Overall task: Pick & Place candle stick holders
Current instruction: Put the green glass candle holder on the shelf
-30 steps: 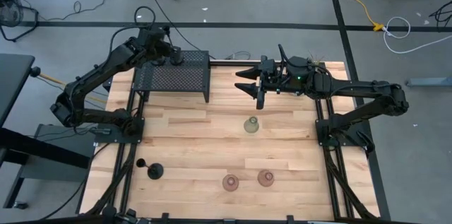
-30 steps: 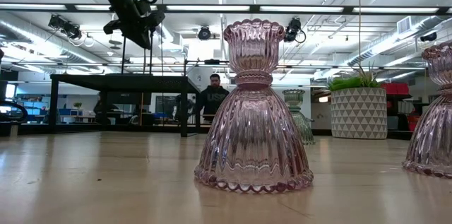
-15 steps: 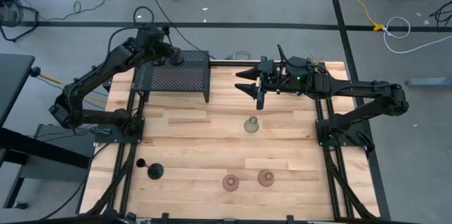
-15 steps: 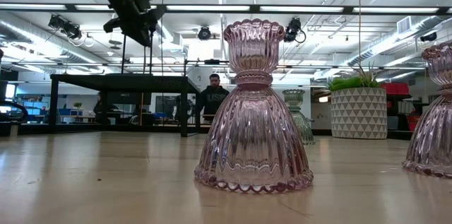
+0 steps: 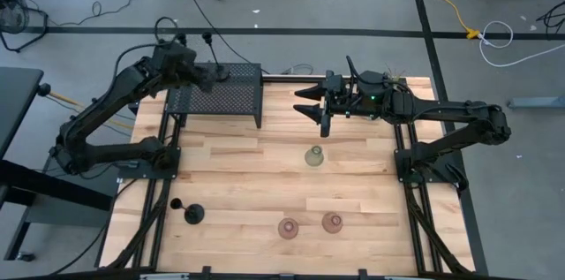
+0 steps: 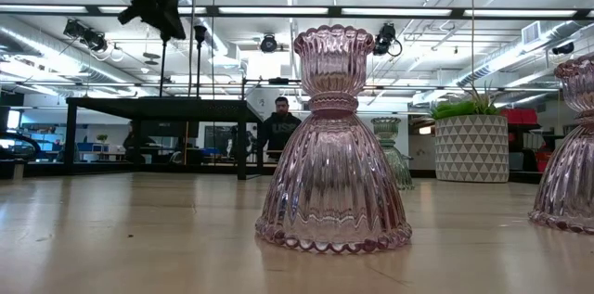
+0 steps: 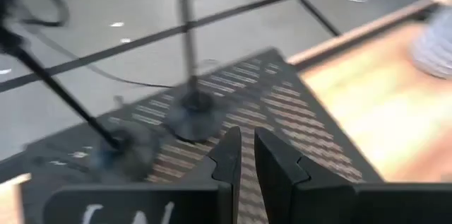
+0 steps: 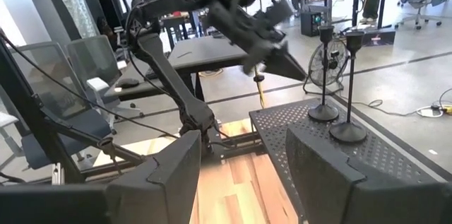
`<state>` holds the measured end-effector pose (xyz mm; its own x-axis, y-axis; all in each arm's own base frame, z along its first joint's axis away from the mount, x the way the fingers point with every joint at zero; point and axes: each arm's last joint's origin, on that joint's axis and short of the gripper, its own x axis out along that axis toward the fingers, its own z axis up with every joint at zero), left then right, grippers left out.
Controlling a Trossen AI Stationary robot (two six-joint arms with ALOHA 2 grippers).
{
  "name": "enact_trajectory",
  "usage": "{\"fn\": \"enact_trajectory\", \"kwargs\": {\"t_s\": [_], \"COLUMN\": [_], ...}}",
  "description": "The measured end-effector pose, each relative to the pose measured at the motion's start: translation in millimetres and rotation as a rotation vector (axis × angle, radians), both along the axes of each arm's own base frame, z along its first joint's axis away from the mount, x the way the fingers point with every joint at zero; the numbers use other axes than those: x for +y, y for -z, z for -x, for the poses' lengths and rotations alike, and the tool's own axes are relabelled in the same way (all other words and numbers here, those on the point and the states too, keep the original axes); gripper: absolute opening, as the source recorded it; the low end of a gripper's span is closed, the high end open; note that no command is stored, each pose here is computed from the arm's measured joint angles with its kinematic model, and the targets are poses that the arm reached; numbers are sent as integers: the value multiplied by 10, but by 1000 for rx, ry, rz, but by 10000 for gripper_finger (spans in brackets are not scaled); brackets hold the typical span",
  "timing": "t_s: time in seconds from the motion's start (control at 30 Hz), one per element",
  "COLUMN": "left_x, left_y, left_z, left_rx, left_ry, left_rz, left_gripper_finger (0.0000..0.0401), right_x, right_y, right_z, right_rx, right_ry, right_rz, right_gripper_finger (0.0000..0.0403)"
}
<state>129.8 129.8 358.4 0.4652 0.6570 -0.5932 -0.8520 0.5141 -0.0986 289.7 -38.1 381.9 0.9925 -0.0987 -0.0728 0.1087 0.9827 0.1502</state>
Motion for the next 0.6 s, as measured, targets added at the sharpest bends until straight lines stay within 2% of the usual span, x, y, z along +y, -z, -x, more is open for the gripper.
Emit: {"fn": "enact_trajectory", "kwargs": {"t_s": [0.2,0.43,0.6], "left_x": [-285,-575,-739], "left_y": [-98,-115,-153], "left_z": [-18,-166,-263], "left_rx": [-96,-121,-159], "left_ry": [244,620,764], "left_rz": [19,41,20], "left_gripper_finger": [46,46,46], "right_x": [0,3,9], "right_y": [37,140,277], "right_z": [3,20,61], "right_rx": [38,143,287], "right_ry": [0,3,13], "right_rz": [-5,-46,-96], "right_gripper_finger": [207,207,207]}}
